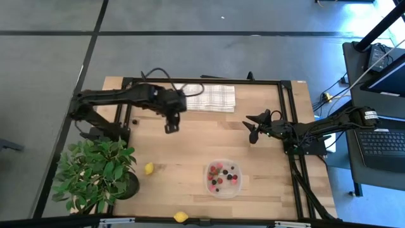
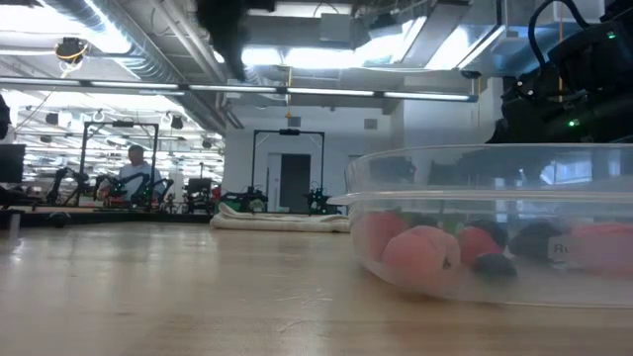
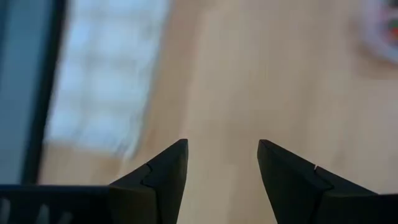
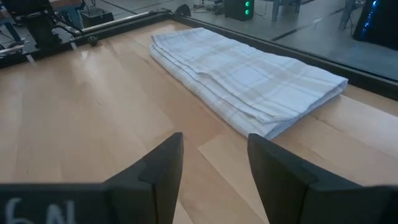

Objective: Pick and placing Produce into tupperware
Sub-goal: Put the dark purple cherry into the transparent bin

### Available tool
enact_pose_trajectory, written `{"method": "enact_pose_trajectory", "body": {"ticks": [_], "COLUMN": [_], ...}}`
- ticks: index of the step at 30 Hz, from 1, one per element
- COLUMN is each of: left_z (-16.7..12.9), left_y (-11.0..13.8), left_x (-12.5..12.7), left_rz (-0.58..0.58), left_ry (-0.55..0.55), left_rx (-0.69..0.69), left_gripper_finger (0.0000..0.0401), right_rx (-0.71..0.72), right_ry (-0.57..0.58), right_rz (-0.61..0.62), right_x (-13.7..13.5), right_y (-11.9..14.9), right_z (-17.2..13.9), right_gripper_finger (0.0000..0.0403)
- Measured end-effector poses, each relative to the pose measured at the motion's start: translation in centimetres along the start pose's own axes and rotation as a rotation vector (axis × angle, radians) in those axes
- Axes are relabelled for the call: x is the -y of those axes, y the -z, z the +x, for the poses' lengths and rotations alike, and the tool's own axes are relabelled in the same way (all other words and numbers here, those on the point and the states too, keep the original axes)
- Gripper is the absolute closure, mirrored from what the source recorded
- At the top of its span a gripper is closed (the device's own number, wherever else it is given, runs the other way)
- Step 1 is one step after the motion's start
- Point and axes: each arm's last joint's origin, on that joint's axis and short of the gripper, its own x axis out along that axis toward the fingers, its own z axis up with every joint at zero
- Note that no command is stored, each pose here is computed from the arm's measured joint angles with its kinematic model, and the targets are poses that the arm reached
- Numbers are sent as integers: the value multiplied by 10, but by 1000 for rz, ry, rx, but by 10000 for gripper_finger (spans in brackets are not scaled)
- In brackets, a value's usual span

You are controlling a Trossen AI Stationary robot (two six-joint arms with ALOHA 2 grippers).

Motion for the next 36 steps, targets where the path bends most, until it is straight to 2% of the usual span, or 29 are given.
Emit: {"method": "enact_pose_trajectory", "body": {"ticks": [3, 5, 11, 14, 20, 30, 36], "left_z": [-4, -7, -1, 6, 27, 66, 78], "left_y": [20, 32, 65, 81, 110, 153, 167], "left_x": [-11, -17, -27, -27, -34, -46, -51], "left_rz": [-86, -151, -264, -297, -433, -468, -443], "left_ry": [-127, -167, -192, -204, -257, -293, -281], "left_rx": [-5, -4, -60, -144, -326, -543, -591], "left_gripper_finger": [214, 214, 214, 214, 214, 214, 214], "right_rx": [0, 0, 1, 4, 11, 17, 21], "right_ry": [0, 0, 1, 1, 5, 46, 70], "right_rz": [0, 0, 0, 1, 2, 11, 17], "right_x": [0, 0, 0, 0, 0, 6, 9], "right_y": [0, 0, 0, 0, -1, -3, -3], "right_z": [0, 0, 0, 0, 0, 3, 4], "right_gripper_finger": [221, 221, 221, 221, 221, 221, 221]}}
